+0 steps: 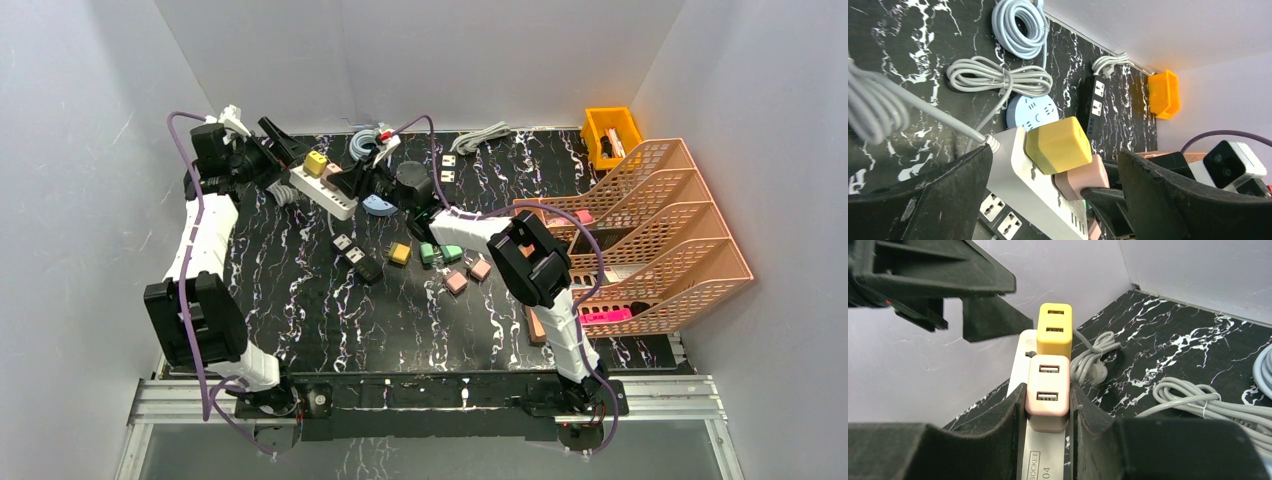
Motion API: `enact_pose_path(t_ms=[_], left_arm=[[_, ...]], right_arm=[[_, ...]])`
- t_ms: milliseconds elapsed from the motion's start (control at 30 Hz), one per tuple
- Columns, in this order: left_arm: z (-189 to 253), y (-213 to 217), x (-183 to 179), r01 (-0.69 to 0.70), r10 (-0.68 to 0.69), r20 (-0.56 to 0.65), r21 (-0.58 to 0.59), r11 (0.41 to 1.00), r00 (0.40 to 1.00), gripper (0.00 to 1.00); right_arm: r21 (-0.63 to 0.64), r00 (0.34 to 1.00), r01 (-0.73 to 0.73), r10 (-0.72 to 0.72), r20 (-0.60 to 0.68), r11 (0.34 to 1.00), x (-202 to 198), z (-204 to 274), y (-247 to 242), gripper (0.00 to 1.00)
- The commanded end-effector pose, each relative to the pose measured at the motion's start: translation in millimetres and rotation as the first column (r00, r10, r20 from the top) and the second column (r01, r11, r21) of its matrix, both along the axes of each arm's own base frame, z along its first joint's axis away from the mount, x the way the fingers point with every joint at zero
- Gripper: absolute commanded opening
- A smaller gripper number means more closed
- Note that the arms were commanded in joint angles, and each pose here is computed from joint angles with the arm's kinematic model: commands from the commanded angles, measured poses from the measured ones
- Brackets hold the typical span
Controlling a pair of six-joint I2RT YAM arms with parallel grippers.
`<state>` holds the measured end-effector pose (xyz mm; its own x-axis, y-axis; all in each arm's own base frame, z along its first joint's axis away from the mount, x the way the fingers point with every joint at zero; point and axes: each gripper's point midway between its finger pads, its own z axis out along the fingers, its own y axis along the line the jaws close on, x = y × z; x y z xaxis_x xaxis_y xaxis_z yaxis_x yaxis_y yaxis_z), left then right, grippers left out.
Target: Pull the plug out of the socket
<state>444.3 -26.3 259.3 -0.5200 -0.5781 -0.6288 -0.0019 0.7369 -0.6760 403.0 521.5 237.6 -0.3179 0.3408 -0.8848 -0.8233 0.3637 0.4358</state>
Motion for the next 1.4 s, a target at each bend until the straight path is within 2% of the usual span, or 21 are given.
enact_pose_path(t_ms=[0, 333, 700, 933, 1167, 1367], left_arm=[[6, -20, 1, 0.091, -0.089, 0.016, -0.123, 0.988, 0.996, 0.94], [7, -28, 3, 0.123, -0.119, 0.031, -0.191, 0.974, 0.992, 0.92], [15, -26, -1, 0.105, -0.1, 0.037, -0.178, 0.978, 0.994, 0.93], [12, -27, 0, 0.103, -0.1, 0.022, -0.204, 0.974, 0.995, 0.93], [2, -36, 7, 0.125, -0.126, 0.019, -0.31, 0.942, 0.992, 0.92], [-7, -51, 15, 0.149, -0.151, 0.02, -0.339, 0.929, 0.988, 0.91]], right_arm=[[0.324, 0.97, 0.063, -0.133, 0.201, 0.944, 1, 141, -25, 0.0], [0.409, 0.927, 0.174, -0.29, 0.239, 0.896, 13, 158, -37, 0.0], [0.372, 0.865, 0.297, -0.413, 0.285, 0.879, 31, 151, -40, 0.0], [0.36, 0.802, 0.424, -0.53, 0.278, 0.831, 48, 141, -56, 0.0], [0.384, 0.817, 0.376, -0.498, 0.292, 0.843, 38, 150, -49, 0.0], [0.395, 0.83, 0.331, -0.464, 0.311, 0.857, 22, 158, -37, 0.0]])
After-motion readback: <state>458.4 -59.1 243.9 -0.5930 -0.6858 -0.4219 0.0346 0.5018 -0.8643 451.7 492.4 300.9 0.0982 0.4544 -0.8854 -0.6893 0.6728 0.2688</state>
